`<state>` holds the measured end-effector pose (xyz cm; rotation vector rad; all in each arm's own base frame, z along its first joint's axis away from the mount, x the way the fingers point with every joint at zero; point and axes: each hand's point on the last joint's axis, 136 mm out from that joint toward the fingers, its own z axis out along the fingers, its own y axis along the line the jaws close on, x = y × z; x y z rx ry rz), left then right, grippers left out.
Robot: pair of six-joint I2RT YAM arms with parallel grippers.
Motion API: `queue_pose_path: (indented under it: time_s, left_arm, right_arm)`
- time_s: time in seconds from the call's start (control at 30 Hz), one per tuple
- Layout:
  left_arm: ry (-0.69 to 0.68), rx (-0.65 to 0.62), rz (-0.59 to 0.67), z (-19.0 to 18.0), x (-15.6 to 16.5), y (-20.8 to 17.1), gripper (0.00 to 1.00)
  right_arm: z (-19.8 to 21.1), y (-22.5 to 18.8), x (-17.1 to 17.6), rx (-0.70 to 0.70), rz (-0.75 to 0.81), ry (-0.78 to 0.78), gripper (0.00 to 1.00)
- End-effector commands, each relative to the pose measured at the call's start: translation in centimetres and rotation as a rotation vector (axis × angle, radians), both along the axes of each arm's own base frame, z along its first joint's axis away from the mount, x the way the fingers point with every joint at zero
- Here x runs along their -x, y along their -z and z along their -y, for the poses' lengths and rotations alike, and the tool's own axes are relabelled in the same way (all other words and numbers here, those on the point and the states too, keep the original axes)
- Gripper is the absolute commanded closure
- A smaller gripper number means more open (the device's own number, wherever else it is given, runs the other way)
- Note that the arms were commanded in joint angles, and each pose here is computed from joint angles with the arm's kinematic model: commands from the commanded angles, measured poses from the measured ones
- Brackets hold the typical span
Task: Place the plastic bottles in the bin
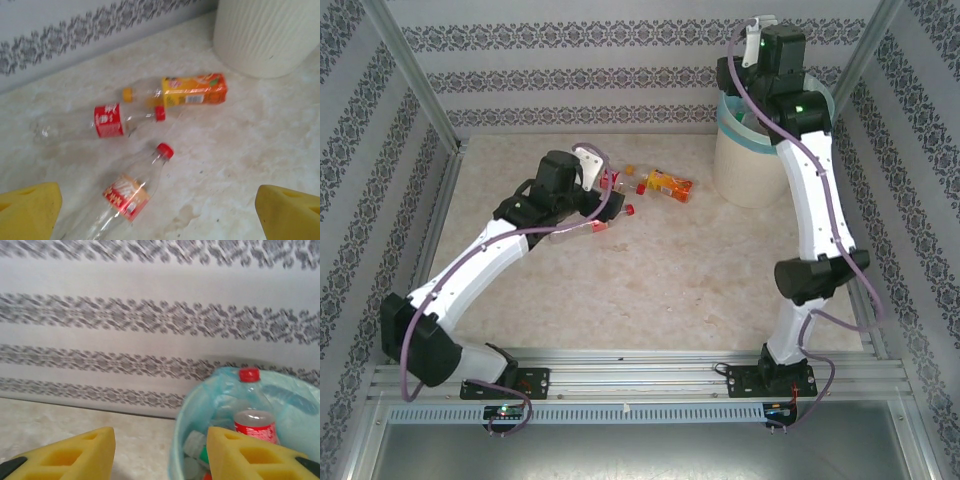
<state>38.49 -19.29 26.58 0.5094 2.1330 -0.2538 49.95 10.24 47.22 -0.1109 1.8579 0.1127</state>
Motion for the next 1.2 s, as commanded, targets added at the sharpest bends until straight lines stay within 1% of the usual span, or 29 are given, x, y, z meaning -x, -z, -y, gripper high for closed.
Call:
queue_pose_path:
  time_s: [0.0,0.1,0.17,0.3,0.47,0.8,1.0,1.1,1.17]
  left_arm:
    - [-0.017,-0.023,-0.219,-1.4,0.6,3.9,0.0]
    - [-0.015,-0.045,-0.351,-1.9,0.2,7.2,0.01]
    - [-0.033,-0.068,-0.412,-2.4,-0.2,9.3,0.02]
    - [-0.079,-0.101,-0.485,-4.3,-1.4,12.8,0.03]
    - [-0.124,-0.105,-0.525,-6.3,-2.5,14.8,0.04]
    - [-0.12,-0.152,-0.63,-6.8,-2.7,19.1,0.05]
    - [-0.108,-0.146,-0.707,-6.4,-1.3,20.7,0.08]
    - [-0.101,-0.162,-0.752,-6.3,-0.3,21.8,0.13]
    - [-0.106,-0.17,-0.777,-6.2,0.1,22.2,0.16]
  right_arm:
    - [-2.2,-0.8,1.6,-0.023,0.04,-0.057,0.47]
    - [-4.6,-0.5,3.5,-0.051,0.054,-0.124,0.46]
    - [-6.0,0.2,4.7,-0.067,0.059,-0.164,0.46]
    - [-8.1,1.9,6.7,-0.106,0.054,-0.23,0.45]
    - [-9.6,4.2,8.4,-0.123,0.025,-0.277,0.45]
    - [-10.4,6.9,9.2,-0.133,-0.03,-0.301,0.44]
    - [-10.5,7.8,9.4,-0.137,-0.043,-0.303,0.44]
    - [-10.6,8.4,9.3,-0.139,-0.053,-0.303,0.44]
    - [-10.6,8.6,9.3,-0.143,-0.056,-0.304,0.44]
